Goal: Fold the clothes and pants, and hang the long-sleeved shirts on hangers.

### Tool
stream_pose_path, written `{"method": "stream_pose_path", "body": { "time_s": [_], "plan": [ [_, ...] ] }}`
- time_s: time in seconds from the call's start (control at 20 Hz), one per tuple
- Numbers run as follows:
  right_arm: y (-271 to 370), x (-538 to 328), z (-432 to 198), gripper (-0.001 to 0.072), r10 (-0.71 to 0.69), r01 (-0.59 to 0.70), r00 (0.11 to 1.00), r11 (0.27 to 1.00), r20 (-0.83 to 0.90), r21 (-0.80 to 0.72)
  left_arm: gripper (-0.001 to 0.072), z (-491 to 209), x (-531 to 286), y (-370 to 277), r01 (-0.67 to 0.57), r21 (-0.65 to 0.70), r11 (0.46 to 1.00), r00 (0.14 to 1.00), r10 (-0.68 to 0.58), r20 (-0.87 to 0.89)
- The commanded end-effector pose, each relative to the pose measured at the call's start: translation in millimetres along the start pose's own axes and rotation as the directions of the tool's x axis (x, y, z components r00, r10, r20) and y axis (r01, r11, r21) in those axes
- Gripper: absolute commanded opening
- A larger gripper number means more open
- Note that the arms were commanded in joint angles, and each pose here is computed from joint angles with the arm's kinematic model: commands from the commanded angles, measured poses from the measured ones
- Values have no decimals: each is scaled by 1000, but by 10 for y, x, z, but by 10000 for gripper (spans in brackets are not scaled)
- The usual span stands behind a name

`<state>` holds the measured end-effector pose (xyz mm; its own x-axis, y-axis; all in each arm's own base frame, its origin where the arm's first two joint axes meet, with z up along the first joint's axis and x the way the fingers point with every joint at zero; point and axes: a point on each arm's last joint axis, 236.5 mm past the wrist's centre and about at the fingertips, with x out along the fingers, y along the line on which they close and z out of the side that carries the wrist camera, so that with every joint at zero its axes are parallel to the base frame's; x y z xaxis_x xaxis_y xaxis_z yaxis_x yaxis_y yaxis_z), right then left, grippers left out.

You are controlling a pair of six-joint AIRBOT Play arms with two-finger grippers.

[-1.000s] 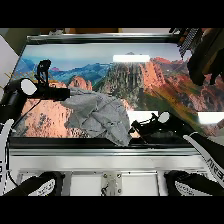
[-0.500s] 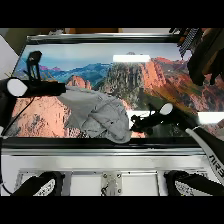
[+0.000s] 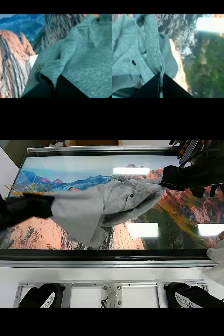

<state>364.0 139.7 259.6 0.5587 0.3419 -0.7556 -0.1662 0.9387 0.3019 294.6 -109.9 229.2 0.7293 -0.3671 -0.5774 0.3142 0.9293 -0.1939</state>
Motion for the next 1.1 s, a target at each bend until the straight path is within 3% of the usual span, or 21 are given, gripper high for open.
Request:
{"method": "stream_pose_path", "body": {
  "time_s": [0.0, 0.05, 0.1, 0.15, 0.2, 0.5, 0.8, 1.05],
  "plan": [
    [140, -34, -294, 22, -124, 117, 992, 978, -29, -171, 13, -924, 225, 58, 3, -22, 1000, 983, -7, -183],
    [228, 144, -509, 22, -129, 108, 988, 970, -85, -216, 61, -1146, 333, 102, -3, -35, 999, 975, -5, -223],
    [291, 325, -742, 23, -136, 96, 980, 963, -147, -254, 414, -1279, 418, 139, -10, -45, 999, 969, -1, -245],
    [311, 507, -971, 22, -155, 100, 967, 960, -201, -263, 704, -1329, 491, 163, -15, -52, 999, 968, 1, -252],
    [314, 654, -1166, 23, -171, 105, 955, 959, -241, -263, 672, -1306, 546, 160, -12, -63, 998, 968, -5, -252],
    [343, 831, -1555, 23, -185, 113, 934, 964, -304, -239, 671, -937, 1113, -320, 152, -109, 982, 939, -178, -295],
    [368, 484, -1448, 24, -136, 104, 963, 984, -232, -147, 671, -1274, 1932, -887, 349, -58, 935, 816, -334, -472],
    [370, 260, -1379, 24, -106, 88, 978, 990, -177, -110, 671, -1672, 2269, -1130, 461, -162, 873, 697, -469, -543]
  ]
}}
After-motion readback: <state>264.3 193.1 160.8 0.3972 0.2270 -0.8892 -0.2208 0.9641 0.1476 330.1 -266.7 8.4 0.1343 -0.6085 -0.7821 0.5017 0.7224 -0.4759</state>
